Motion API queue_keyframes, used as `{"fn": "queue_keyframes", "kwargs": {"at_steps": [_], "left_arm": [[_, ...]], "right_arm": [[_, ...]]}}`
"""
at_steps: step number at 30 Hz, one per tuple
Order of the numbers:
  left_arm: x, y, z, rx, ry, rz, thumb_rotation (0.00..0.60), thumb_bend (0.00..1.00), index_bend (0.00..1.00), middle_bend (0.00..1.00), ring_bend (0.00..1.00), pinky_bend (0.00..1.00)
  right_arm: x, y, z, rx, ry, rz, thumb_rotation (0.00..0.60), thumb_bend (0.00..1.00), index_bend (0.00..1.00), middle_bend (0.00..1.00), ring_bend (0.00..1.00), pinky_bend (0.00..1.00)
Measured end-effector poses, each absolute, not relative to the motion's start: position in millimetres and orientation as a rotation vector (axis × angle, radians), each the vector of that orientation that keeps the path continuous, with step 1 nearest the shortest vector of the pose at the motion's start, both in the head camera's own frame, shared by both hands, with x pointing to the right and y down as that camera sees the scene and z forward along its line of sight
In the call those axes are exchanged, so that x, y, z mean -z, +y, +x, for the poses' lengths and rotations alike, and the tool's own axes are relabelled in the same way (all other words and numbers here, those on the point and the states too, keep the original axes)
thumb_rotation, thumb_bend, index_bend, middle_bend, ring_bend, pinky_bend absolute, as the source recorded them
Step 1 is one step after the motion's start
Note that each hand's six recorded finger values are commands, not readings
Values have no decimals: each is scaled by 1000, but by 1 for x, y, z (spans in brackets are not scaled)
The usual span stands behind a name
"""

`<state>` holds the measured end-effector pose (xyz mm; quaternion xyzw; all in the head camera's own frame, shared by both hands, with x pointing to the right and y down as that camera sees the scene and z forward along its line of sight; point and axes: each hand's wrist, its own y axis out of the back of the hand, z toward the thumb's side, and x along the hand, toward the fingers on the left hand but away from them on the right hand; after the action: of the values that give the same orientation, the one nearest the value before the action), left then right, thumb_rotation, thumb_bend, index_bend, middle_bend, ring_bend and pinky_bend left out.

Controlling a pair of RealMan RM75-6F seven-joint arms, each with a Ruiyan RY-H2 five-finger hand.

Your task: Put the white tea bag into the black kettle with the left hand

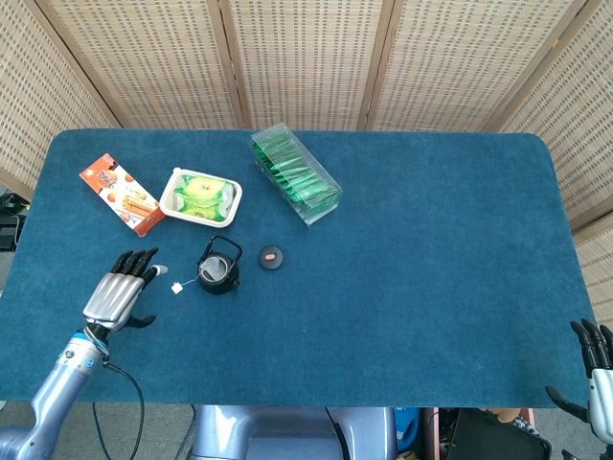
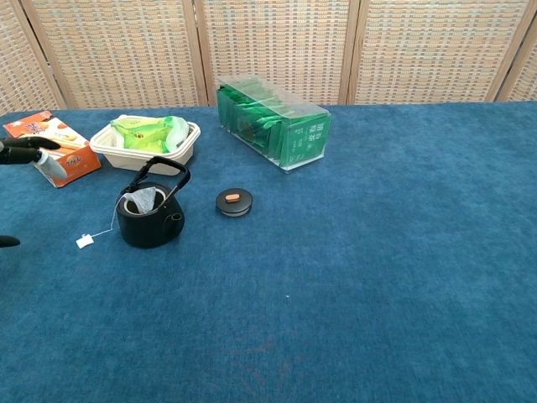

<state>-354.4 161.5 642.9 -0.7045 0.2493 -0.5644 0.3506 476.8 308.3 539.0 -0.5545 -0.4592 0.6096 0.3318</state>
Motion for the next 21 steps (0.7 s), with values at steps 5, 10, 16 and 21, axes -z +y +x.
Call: {"fn": "queue_keyframes", "kwargs": {"at_steps": [5, 10, 16, 21], "left_arm": [[-634, 149, -344, 1390, 593, -1779, 600, 369, 204, 130, 80, 21], [-627, 138, -334, 1347, 548, -1729, 600, 527, 205, 465, 439, 410], [-624, 132, -324, 1331, 457, -1682, 598, 743, 205, 764, 696, 681], [-628, 131, -320, 1352, 387, -1670, 536, 935, 204, 850, 758, 721]], "right_arm": [[-540, 308, 476, -1590, -1201, -1453, 600, 19, 107, 141, 0, 64], [-539, 310, 477, -1592, -1205, -1448, 600, 19, 107, 141, 0, 64], [-538, 311, 478, -1594, -1209, -1446, 600, 19, 107, 141, 0, 64], [-539, 311, 478, -1596, -1210, -1448, 600, 19, 107, 141, 0, 64]]}}
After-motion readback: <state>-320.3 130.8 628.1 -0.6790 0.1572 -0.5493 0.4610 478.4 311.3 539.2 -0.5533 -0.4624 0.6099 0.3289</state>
